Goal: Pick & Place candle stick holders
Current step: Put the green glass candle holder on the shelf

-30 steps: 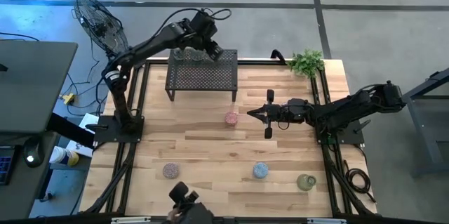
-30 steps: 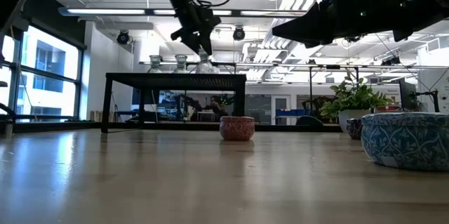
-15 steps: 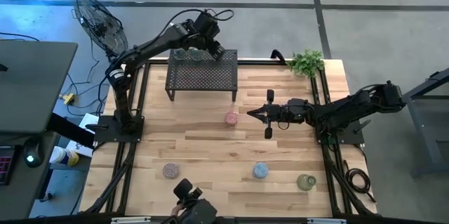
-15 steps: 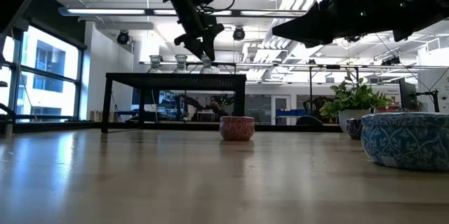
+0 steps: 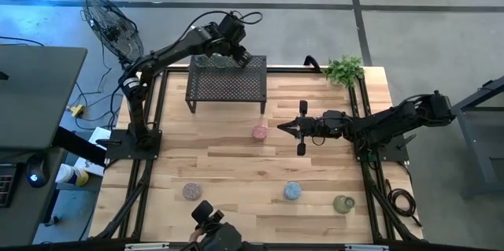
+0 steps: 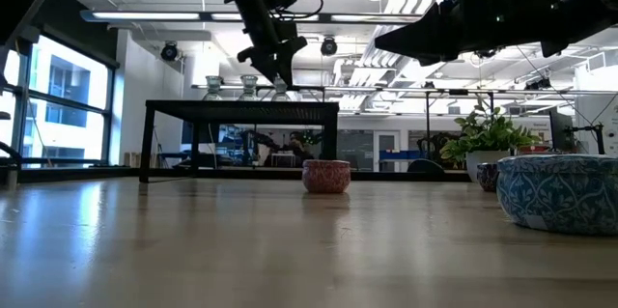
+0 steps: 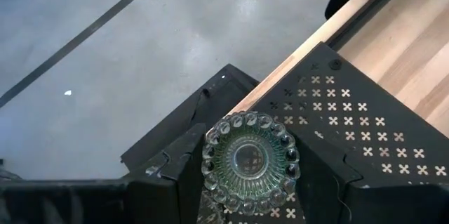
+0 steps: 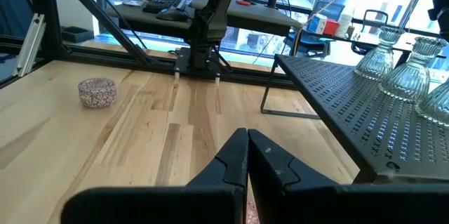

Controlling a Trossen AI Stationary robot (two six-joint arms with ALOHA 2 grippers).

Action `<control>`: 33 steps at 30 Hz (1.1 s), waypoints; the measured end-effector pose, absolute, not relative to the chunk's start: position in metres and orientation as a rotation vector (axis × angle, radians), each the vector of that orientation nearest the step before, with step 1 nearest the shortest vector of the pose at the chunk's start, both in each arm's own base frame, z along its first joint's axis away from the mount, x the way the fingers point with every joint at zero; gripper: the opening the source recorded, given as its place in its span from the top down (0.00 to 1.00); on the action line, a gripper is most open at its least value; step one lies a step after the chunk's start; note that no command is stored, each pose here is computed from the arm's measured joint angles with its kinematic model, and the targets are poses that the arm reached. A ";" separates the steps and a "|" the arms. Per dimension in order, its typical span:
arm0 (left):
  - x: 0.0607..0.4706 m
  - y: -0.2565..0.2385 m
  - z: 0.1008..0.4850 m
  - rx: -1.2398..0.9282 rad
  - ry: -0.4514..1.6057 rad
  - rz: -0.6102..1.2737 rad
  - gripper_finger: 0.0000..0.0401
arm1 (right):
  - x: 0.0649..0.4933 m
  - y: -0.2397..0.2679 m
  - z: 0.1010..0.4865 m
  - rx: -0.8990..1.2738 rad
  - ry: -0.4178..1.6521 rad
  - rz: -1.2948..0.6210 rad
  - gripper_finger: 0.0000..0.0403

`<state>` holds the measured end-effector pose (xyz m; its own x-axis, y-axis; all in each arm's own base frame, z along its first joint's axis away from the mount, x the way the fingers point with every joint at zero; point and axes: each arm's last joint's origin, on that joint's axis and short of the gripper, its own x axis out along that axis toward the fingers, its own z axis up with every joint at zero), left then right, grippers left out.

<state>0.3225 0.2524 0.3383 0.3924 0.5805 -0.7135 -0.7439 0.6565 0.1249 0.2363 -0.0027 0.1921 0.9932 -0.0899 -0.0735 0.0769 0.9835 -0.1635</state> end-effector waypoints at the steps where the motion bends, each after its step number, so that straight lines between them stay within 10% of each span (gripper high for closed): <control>1: 0.322 0.252 0.338 -0.230 0.805 0.850 0.59 | 0.236 -0.003 0.192 -0.161 0.081 -0.084 1.00; 33: 0.319 0.251 0.337 -0.223 0.845 0.887 0.57 | 0.236 -0.003 0.191 -0.161 0.089 -0.083 1.00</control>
<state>0.3190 0.2512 0.3370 0.3418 0.5925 -0.7295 -0.7578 0.6329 0.1590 0.2362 -0.0026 0.1913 0.9926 -0.0893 -0.0818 0.0750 0.9836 -0.1638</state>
